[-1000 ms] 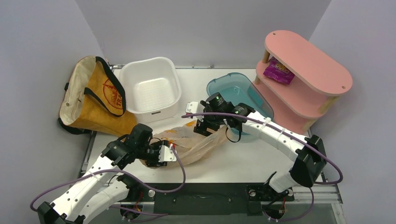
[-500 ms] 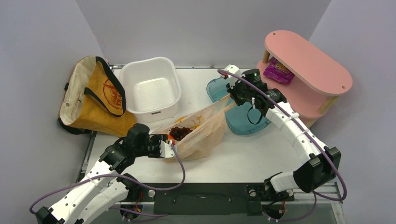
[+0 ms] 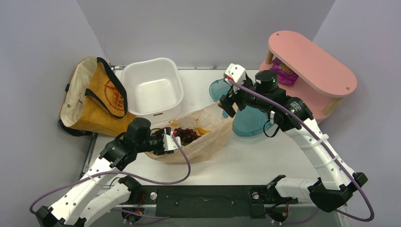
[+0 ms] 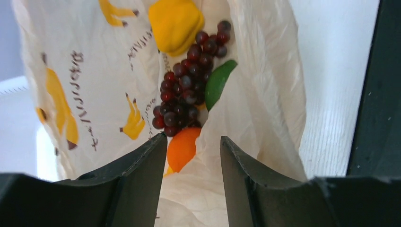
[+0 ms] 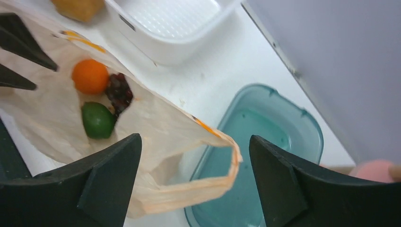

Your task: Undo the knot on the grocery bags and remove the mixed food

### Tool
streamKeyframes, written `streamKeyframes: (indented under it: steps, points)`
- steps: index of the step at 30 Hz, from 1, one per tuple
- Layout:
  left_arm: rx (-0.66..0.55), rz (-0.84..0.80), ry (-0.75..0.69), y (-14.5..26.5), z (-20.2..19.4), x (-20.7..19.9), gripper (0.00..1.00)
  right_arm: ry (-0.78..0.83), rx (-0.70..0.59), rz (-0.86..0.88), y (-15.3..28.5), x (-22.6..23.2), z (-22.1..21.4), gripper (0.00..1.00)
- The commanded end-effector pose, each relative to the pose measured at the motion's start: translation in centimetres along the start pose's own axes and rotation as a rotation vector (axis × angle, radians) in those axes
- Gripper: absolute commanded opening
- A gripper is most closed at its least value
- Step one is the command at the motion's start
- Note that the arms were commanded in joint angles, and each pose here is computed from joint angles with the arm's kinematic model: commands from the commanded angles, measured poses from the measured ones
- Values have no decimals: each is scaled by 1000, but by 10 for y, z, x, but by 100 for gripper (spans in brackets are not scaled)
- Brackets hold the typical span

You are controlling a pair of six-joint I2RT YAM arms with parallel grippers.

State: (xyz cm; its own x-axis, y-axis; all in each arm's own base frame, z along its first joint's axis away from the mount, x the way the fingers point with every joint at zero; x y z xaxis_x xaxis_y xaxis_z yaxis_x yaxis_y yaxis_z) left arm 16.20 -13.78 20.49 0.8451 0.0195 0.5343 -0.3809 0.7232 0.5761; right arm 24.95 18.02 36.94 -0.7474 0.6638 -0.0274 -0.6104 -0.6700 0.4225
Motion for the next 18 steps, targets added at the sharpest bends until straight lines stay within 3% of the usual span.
streamKeyframes:
  steps: [1,4,6,7,10,15,18]
  points:
    - [-150,35,99,8,37,19,43,112,-107,112,0,34,33,80]
    - [-162,59,148,8,40,23,44,184,-121,203,-16,56,31,78]
    - [-157,71,186,8,40,25,43,249,-85,278,-33,70,18,70]
    - [-147,71,214,8,37,24,44,291,-48,316,-45,76,5,64]
    - [-98,62,282,6,24,19,44,408,65,384,-64,84,-35,59]
    - [71,86,455,3,-24,14,48,631,312,417,-74,77,-126,77]
    - [75,33,449,6,-39,2,49,723,414,439,-70,71,-167,81]
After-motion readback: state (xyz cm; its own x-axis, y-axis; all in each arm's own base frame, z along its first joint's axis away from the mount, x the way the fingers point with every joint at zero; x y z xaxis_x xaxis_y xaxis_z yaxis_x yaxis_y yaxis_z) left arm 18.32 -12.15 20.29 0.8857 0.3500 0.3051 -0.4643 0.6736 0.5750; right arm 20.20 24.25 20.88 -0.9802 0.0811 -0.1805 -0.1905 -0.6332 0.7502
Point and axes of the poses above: each gripper's point midway between its finger pads, its own y axis back along the fingers, its own x axis along the line the jaws close on, z = x × y, the point moved 5 cm from there along y, back along the fingers, and after that the axes turned 12 degrees about -y, right-handed, at the moved point
